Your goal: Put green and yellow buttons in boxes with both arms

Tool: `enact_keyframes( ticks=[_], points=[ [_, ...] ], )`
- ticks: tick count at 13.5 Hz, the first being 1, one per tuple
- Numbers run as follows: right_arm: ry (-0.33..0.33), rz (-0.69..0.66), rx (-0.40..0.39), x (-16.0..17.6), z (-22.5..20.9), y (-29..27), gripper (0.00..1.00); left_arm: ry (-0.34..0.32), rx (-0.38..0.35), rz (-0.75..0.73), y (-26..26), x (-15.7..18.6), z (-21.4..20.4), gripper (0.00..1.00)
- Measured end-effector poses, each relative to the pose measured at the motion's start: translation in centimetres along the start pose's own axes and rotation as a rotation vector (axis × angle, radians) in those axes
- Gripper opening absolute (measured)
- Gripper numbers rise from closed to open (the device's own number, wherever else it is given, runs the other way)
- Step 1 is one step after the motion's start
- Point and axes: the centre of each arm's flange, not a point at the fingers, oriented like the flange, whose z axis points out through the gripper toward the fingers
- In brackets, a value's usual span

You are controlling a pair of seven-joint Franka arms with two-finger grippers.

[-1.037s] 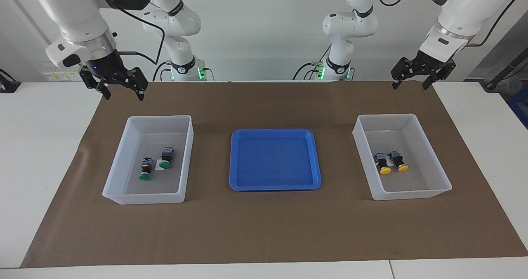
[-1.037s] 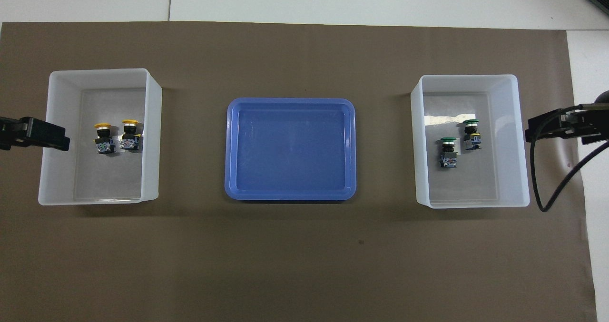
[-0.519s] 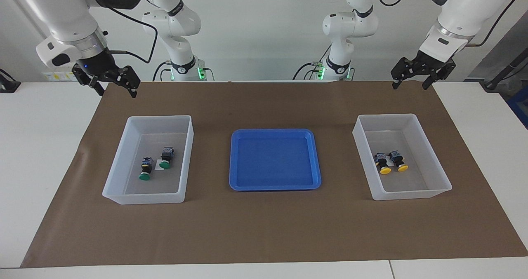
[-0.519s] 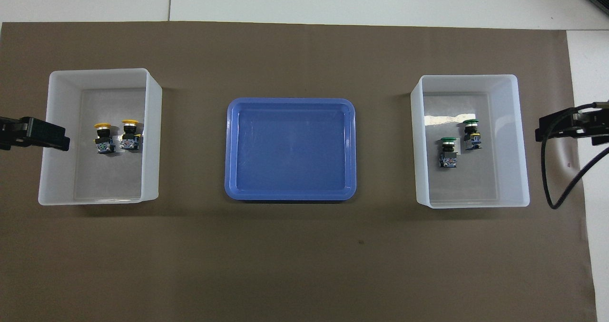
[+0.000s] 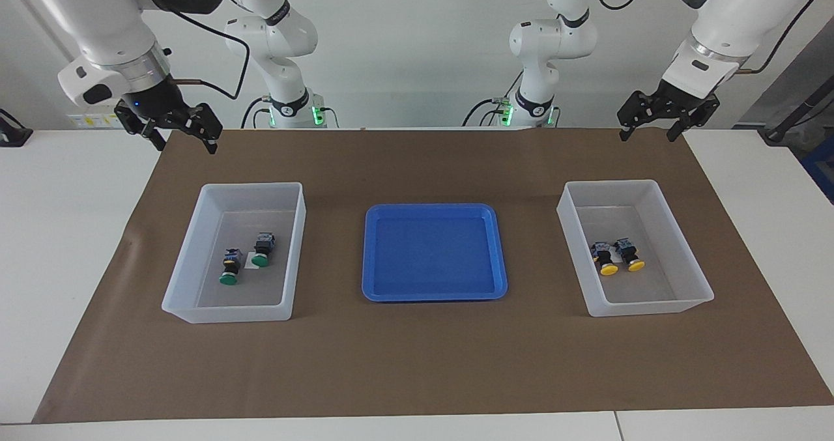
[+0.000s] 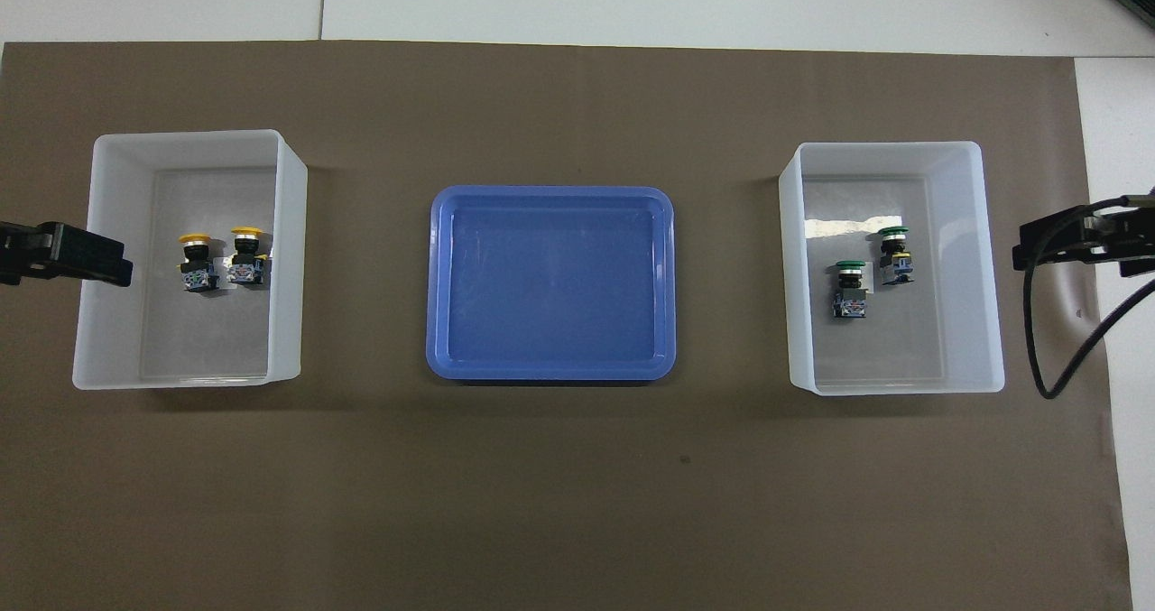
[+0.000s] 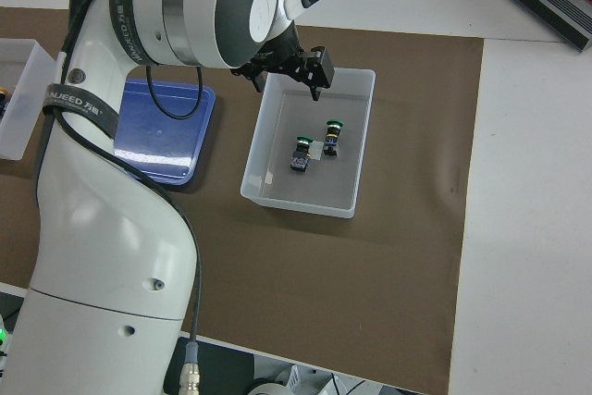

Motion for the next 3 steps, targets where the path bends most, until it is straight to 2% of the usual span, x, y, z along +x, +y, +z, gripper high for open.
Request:
enact_keyframes(
  ticks=[3],
  points=[
    [0.001,-0.007,0.0,-0.08,-0.1,-0.37,1.0,0.0,0.0,0.0,0.0,0.0,0.01,1.0]
  ],
)
